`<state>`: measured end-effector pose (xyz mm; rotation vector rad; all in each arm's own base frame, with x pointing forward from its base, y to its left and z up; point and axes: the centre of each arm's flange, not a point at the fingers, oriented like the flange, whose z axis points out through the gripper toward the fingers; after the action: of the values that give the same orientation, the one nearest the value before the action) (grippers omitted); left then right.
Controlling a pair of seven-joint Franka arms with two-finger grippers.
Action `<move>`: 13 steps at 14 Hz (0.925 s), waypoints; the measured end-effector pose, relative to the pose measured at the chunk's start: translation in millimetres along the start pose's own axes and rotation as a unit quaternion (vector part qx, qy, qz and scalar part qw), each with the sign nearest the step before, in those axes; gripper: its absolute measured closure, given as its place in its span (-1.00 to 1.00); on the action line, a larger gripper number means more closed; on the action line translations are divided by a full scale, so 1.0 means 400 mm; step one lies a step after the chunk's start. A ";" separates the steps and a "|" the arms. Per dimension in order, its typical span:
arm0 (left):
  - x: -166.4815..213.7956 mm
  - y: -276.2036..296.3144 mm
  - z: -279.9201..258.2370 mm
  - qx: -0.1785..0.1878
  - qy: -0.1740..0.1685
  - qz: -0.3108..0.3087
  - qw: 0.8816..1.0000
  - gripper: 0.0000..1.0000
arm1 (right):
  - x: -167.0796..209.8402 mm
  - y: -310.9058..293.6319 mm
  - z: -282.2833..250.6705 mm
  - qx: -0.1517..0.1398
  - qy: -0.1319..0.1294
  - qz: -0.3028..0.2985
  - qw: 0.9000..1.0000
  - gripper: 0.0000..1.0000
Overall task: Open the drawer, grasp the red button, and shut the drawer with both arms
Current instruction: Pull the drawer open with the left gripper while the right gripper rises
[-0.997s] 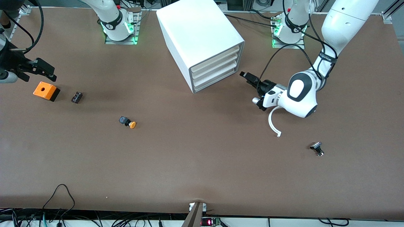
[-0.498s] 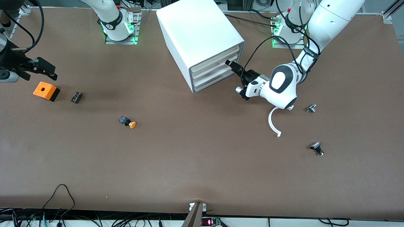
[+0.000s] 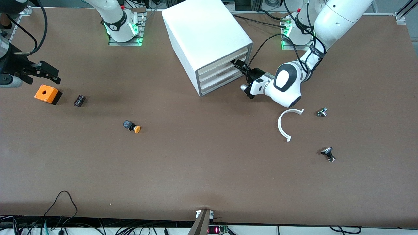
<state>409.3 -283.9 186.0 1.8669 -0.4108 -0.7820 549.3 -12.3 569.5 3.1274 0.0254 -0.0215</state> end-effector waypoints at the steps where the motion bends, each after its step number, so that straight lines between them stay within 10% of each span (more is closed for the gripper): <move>1: 0.001 0.002 0.000 -0.002 0.001 0.002 1.000 0.48 | 0.011 -0.003 0.024 -0.002 -0.009 0.000 1.000 -1.00; 5: 0.007 0.001 -0.027 -0.003 0.018 0.012 1.000 0.67 | 0.048 -0.065 0.107 -0.010 -0.035 -0.020 0.999 -1.00; 13: 0.035 -0.022 -0.406 0.065 0.169 0.042 0.983 0.73 | 0.111 -0.169 0.138 -0.021 -0.039 -0.060 0.997 -1.00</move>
<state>529.4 -177.6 216.1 2.0439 -0.3272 -0.3769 591.8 55.2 512.8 3.0745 0.2087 -0.1415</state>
